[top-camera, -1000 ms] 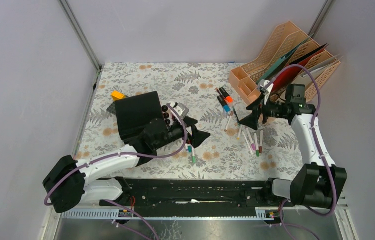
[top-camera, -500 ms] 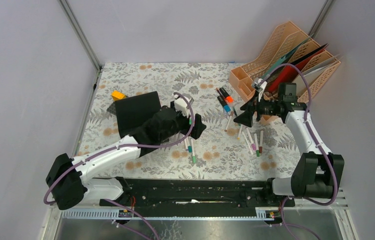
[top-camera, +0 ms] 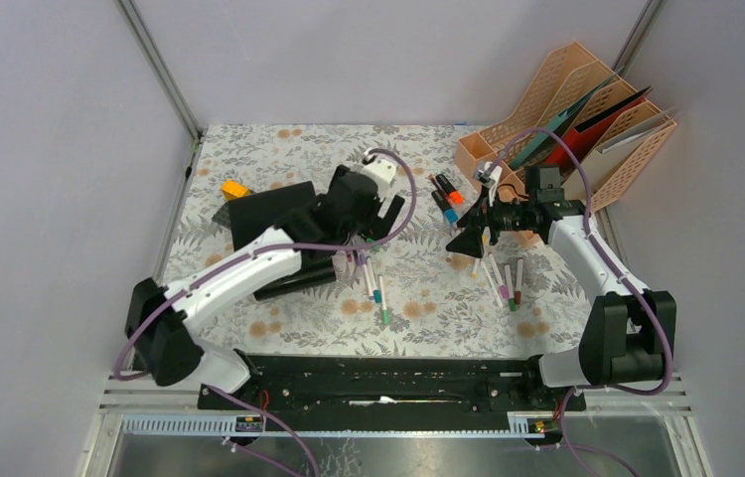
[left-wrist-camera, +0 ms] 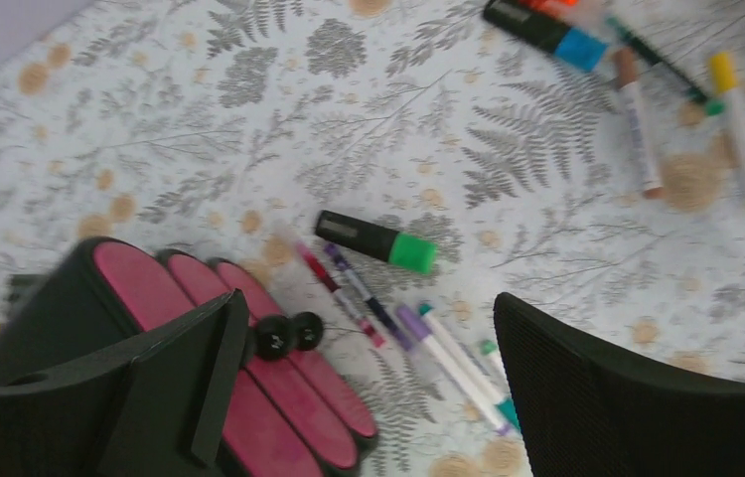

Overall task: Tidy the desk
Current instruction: Open the drawer in the storage box.

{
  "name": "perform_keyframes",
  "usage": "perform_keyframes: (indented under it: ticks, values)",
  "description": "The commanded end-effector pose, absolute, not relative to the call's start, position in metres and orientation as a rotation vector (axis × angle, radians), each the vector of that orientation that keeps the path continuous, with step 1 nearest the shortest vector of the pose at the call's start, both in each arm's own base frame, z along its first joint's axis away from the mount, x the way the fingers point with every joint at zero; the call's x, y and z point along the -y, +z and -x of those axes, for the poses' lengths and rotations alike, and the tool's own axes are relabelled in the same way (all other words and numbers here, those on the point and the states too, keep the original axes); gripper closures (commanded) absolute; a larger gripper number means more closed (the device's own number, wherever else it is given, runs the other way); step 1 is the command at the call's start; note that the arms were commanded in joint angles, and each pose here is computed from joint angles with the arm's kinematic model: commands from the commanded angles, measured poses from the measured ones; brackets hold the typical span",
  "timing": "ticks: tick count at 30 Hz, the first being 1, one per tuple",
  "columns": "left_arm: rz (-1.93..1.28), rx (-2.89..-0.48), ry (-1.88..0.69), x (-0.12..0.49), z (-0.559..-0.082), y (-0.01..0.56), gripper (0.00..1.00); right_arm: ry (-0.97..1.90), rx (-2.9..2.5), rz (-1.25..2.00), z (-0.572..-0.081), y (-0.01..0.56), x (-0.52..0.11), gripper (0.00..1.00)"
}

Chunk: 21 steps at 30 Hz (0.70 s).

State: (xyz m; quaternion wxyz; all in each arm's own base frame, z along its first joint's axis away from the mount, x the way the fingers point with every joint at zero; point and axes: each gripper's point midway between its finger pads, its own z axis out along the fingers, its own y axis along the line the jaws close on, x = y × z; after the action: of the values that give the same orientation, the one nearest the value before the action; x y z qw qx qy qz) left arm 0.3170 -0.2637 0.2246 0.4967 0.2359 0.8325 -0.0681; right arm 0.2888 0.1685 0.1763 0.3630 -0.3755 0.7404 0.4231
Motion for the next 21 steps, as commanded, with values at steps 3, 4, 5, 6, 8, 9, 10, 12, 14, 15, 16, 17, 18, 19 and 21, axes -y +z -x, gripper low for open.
perform_keyframes:
  ticks: [3, 4, 5, 6, 8, 9, 10, 12, 14, 15, 16, 17, 18, 19, 21]
  values:
    - [-0.938, -2.084, 0.245, 0.230, -0.333, 0.216, 0.04, 1.065, -1.887, 0.980, -0.292, 0.180, -0.170, 0.00]
    - [-0.985, -2.107, 0.286, 0.225, -0.335, 0.212, 0.06, 1.066, -1.886, 0.980, -0.292, 0.181, -0.170, 0.00]
    - [-1.013, -2.137, 0.310, 0.220, -0.338, 0.207, 0.07, 1.066, -1.883, 0.982, -0.291, 0.182, -0.170, 0.00]
    - [-1.032, -2.175, 0.317, 0.216, -0.340, 0.204, 0.10, 1.066, -1.883, 0.984, -0.291, 0.182, -0.170, 0.00]
    - [-1.066, -2.232, 0.319, 0.208, -0.343, 0.198, 0.14, 1.070, -1.880, 0.990, -0.289, 0.184, -0.171, 0.00]
    - [-1.085, -2.246, 0.322, 0.205, -0.343, 0.195, 0.17, 1.071, -1.879, 0.990, -0.289, 0.184, -0.171, 0.00]
    - [-1.111, -2.256, 0.323, 0.203, -0.343, 0.191, 0.20, 1.071, -1.877, 0.991, -0.288, 0.184, -0.171, 0.00]
    - [-1.152, -2.279, 0.321, 0.198, -0.344, 0.180, 0.26, 1.070, -1.875, 0.990, -0.288, 0.185, -0.170, 0.00]
    - [-1.175, -2.311, 0.341, 0.191, -0.348, 0.171, 0.36, 1.068, -1.870, 0.993, -0.288, 0.187, -0.170, 0.00]
    - [-1.185, -2.330, 0.359, 0.187, -0.350, 0.166, 0.40, 1.066, -1.870, 0.993, -0.287, 0.187, -0.170, 0.00]
    - [-1.186, -2.344, 0.382, 0.183, -0.353, 0.164, 0.40, 1.062, -1.866, 0.995, -0.287, 0.188, -0.170, 0.00]
    - [-1.192, -2.364, 0.408, 0.178, -0.356, 0.160, 0.41, 1.058, -1.864, 0.997, -0.287, 0.188, -0.170, 0.00]
    - [-1.195, -2.373, 0.420, 0.175, -0.358, 0.159, 0.42, 1.058, -1.864, 0.997, -0.287, 0.188, -0.169, 0.00]
    - [-1.202, -2.379, 0.431, 0.173, -0.359, 0.157, 0.42, 1.060, -1.865, 0.995, -0.287, 0.188, -0.169, 0.00]
    - [-1.209, -2.383, 0.447, 0.169, -0.362, 0.155, 0.44, 1.061, -1.861, 0.996, -0.287, 0.189, -0.169, 0.00]
